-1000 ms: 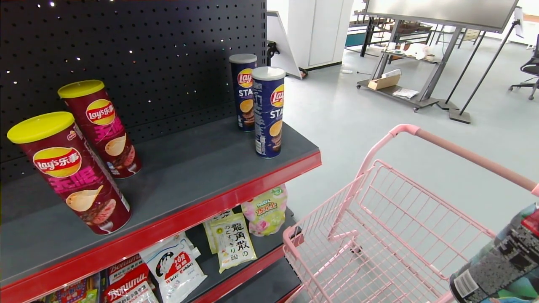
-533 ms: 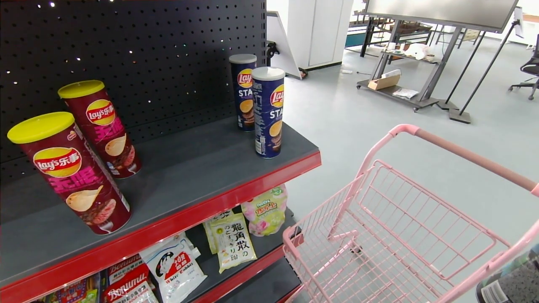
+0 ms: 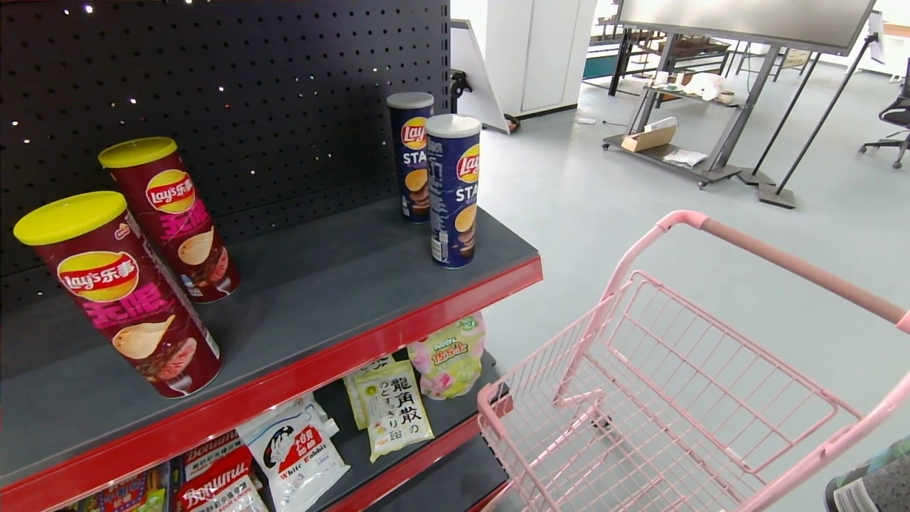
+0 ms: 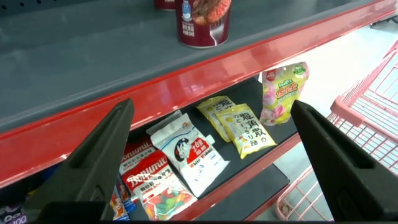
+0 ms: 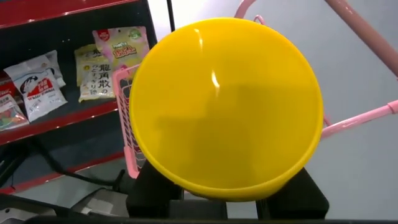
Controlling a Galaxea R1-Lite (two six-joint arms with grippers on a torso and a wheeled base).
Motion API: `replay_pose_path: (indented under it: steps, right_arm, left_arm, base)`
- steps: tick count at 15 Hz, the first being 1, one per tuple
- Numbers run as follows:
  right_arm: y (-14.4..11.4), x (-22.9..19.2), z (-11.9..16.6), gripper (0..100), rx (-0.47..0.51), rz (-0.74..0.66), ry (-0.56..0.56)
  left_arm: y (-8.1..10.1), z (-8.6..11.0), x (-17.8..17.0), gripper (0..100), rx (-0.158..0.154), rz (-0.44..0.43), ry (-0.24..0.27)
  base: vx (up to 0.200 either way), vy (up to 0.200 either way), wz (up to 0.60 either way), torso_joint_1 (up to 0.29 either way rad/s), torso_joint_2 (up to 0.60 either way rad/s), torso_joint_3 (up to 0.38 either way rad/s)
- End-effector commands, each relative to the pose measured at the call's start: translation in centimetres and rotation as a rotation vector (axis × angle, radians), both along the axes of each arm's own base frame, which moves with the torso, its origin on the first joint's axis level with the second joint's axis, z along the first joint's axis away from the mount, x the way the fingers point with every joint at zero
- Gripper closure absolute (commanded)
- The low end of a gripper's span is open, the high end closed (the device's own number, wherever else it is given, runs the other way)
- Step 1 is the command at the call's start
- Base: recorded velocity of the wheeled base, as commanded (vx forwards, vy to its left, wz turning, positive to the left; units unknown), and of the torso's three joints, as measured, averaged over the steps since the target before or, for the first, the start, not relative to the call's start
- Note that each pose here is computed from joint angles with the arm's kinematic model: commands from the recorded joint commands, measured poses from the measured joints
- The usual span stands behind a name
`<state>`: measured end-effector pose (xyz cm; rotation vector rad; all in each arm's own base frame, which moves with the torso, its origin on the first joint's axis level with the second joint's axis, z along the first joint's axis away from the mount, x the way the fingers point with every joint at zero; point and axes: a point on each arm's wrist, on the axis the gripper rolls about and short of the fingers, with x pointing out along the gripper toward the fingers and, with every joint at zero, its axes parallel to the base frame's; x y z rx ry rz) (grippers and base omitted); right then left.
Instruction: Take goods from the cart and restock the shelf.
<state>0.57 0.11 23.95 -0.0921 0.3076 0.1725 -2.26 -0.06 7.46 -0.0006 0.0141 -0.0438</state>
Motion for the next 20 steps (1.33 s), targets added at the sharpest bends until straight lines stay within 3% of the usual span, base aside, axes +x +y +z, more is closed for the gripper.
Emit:
replay_pose_path:
  steps: [1, 17, 20]
  right_arm:
    - [0.00, 0.03, 0.00, 100, -0.003, 0.001, 0.000]
    - [0.15, 0.98, 0.06, 100, -0.007, 0.001, 0.027]
    - [0.12, 1.01, 0.04, 100, -0.011, -0.011, 0.030]
  left_arm:
    - [0.00, -0.02, 0.00, 0, 0.000, -0.001, 0.000]
    - [0.00, -0.02, 0.00, 0, 0.003, -0.001, 0.000]
    - [0.00, -0.02, 0.01, 0, 0.003, -0.001, 0.001]
  base:
    - [0.000, 0.000, 0.00, 0.124, -0.32, -0.178]
    - [0.000, 0.000, 0.00, 0.149, -0.35, -0.195]
    - [0.000, 0.000, 0.60, 0.015, -0.02, -0.010]
